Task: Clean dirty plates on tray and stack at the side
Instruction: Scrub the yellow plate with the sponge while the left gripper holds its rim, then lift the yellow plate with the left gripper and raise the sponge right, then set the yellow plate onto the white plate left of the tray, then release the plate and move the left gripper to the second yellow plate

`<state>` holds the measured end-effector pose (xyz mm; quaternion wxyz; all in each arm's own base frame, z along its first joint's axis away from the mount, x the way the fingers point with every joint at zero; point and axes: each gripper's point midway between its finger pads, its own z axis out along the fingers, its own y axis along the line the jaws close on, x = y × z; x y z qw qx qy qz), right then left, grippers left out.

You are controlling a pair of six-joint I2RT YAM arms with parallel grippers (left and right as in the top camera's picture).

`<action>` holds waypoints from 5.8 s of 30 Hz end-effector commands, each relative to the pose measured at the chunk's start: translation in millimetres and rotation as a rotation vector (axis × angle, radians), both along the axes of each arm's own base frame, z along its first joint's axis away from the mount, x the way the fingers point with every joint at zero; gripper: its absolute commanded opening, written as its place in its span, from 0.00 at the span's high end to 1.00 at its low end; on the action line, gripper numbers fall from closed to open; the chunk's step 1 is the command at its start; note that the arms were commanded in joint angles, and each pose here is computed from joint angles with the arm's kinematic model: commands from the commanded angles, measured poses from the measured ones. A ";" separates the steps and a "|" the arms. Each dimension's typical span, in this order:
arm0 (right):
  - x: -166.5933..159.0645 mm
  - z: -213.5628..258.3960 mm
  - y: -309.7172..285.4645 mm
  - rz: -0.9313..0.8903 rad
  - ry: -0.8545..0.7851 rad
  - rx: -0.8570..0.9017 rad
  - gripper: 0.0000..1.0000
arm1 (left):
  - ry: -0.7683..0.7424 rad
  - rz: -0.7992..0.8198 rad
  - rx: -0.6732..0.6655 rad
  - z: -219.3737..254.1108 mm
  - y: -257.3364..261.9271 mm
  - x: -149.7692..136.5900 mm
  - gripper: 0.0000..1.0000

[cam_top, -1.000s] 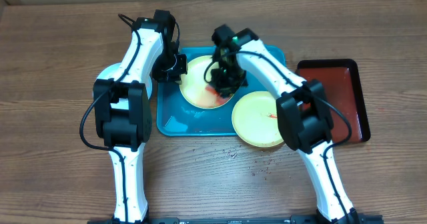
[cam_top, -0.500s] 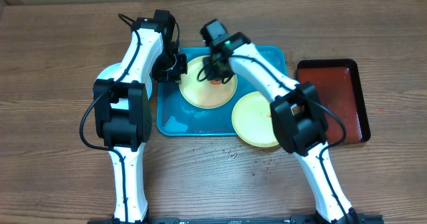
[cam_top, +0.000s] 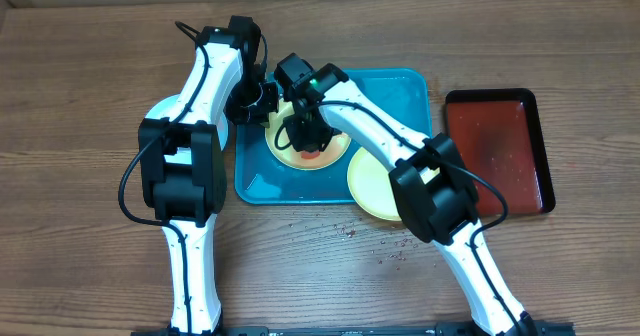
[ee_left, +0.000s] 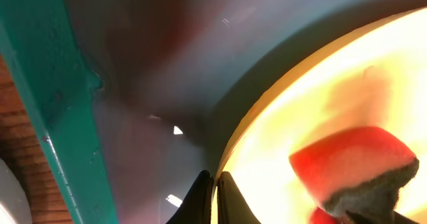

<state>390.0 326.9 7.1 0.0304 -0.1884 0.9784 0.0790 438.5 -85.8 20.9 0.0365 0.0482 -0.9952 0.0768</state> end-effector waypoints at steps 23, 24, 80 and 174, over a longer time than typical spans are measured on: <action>22.5 47.5 -11.5 -0.080 0.055 0.237 0.96 | -0.038 -0.040 -0.051 -23.6 -5.3 0.5 0.96; 28.7 67.5 -13.4 -0.086 0.030 0.277 0.96 | -0.041 -0.047 -0.051 -21.2 -4.9 1.5 0.96; 78.2 150.3 -214.9 -0.486 -0.103 0.297 0.96 | -0.928 -0.124 1.279 284.4 -38.6 -8.2 0.96; 75.3 148.1 -218.2 -0.489 -0.096 0.274 0.96 | -0.266 -0.214 -0.419 85.2 -161.8 -41.5 0.42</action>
